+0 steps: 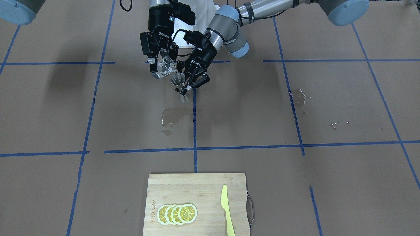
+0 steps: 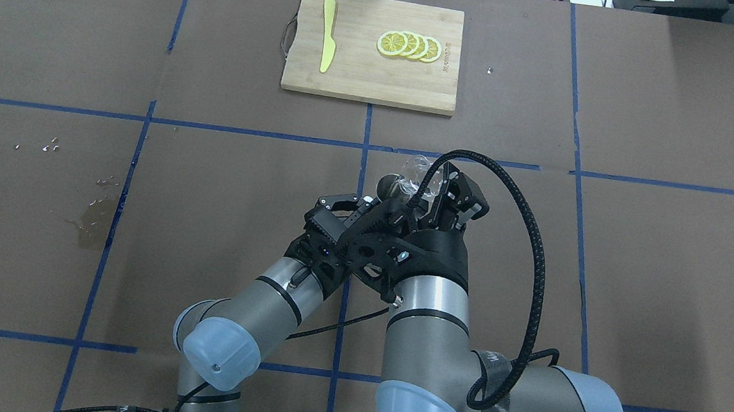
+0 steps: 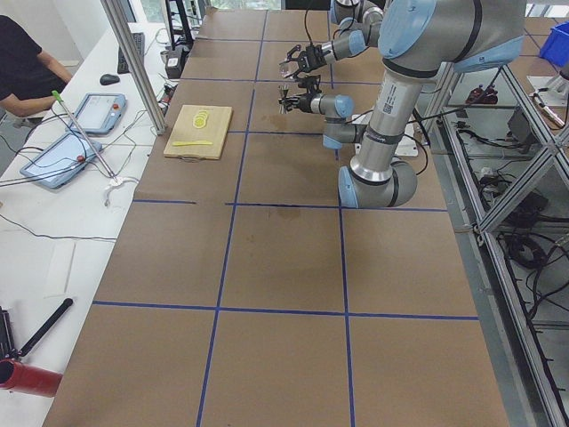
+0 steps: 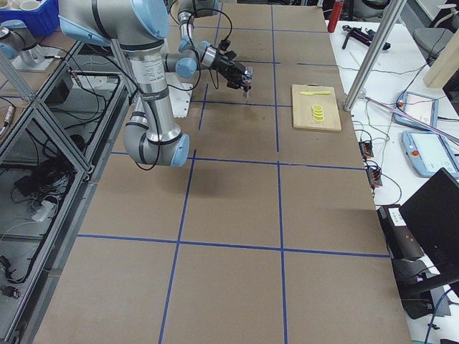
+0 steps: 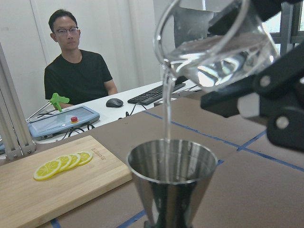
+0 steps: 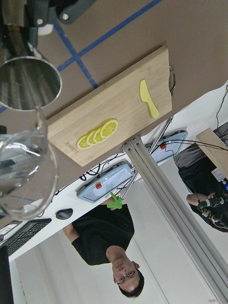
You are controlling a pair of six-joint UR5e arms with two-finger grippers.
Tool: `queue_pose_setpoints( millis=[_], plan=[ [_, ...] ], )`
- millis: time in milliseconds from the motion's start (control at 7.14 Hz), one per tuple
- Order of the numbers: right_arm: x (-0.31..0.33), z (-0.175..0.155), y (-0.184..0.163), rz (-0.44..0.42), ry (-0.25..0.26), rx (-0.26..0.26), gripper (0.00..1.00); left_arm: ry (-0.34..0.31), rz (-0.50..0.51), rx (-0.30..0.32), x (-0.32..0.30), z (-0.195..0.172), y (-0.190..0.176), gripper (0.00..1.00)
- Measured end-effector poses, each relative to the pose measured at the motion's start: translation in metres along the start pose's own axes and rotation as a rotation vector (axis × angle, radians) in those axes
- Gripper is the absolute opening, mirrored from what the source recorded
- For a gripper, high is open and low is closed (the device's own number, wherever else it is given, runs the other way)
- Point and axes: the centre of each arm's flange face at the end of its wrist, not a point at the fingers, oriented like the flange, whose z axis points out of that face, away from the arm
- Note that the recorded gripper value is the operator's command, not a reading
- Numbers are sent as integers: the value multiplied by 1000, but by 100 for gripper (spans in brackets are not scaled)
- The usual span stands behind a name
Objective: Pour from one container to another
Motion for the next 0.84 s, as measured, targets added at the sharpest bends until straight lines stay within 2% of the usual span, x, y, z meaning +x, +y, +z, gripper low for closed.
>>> queue_pose_setpoints(
  millis=[840],
  plan=[
    [3,2,-1,-202,10,0,0,0,0,0,0,0,0,0]
  ],
)
